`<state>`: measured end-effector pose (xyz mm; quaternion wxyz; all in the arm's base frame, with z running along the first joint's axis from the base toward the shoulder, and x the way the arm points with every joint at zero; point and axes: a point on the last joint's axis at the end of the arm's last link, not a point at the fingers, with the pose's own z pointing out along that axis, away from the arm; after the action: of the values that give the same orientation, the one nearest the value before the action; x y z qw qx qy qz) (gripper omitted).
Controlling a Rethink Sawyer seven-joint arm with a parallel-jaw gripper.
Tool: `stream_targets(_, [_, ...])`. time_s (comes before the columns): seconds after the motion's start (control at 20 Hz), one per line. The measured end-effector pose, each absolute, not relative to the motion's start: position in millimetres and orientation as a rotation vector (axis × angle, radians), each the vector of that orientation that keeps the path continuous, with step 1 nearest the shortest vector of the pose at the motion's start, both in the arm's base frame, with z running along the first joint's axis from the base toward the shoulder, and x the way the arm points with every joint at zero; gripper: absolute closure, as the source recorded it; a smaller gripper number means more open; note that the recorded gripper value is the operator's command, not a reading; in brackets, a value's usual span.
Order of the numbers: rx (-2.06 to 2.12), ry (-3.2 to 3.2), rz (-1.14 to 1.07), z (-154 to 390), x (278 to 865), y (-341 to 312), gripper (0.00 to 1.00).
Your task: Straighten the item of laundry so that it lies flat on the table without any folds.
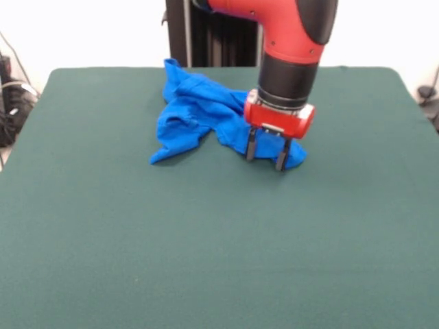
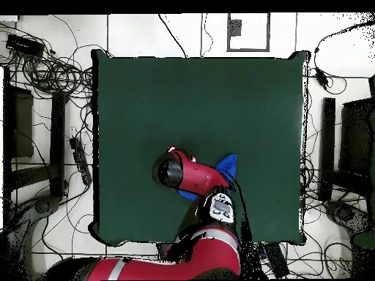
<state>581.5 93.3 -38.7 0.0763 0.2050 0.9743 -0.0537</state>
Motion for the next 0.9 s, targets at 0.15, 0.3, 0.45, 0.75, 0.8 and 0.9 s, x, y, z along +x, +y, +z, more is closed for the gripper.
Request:
stream_targets(0.15, [0.559, 2.907, -0.178, -25, 581, 108, 0.00])
stream_targets(0.3, [0.543, 2.898, -0.175, -16, 582, 114, 0.00])
stream_targets(0.45, [0.530, 2.879, -0.178, -2, 585, 117, 0.00])
stream_targets(0.75, [0.547, 2.854, -0.188, 10, 591, 106, 0.00])
stream_targets(0.8, [0.556, 2.856, -0.191, 8, 591, 102, 0.00])
stream_targets(0.9, [0.569, 2.861, -0.196, 4, 589, 97, 0.00])
